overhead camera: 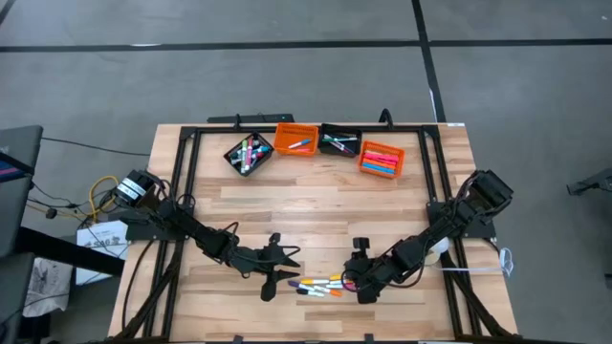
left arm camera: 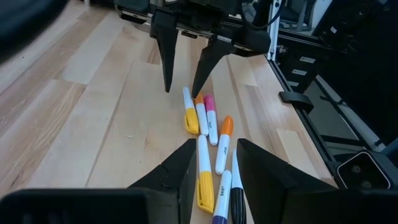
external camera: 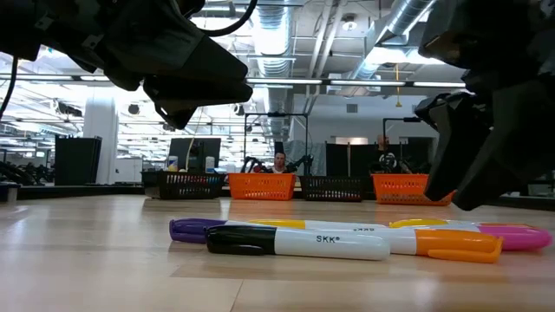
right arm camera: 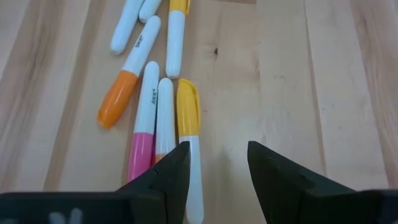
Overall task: Pick & Place Markers
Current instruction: Put the small yellow highlighter into the left orange bin
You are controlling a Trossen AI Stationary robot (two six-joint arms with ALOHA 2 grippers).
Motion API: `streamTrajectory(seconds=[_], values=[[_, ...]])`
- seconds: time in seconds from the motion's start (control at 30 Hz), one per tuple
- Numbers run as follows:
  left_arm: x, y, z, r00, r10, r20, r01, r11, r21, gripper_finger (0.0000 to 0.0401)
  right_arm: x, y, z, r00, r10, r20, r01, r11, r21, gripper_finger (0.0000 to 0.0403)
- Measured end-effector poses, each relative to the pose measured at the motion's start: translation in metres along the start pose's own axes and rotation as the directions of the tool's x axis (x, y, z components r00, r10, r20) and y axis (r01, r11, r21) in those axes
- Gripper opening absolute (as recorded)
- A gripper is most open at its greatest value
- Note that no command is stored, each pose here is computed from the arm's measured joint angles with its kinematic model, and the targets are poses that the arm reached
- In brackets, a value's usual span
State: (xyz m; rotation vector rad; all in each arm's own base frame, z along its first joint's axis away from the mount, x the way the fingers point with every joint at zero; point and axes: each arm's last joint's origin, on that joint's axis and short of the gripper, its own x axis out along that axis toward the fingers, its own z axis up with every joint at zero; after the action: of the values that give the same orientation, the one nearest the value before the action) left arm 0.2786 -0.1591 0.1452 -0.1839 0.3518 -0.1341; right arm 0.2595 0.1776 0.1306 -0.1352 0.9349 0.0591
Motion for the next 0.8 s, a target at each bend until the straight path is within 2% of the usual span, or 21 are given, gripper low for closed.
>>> streamTrajectory(seconds=[0.8], values=[[-0.0001,-0.0002,0.0005,1.000,-0.002,0.004,0.002,1.000,-0.002,0.0115,-0.0014,0.0065,-0.0068,1.000,0.019,0.007,-0.019,1.000,-0.002,0.0140]])
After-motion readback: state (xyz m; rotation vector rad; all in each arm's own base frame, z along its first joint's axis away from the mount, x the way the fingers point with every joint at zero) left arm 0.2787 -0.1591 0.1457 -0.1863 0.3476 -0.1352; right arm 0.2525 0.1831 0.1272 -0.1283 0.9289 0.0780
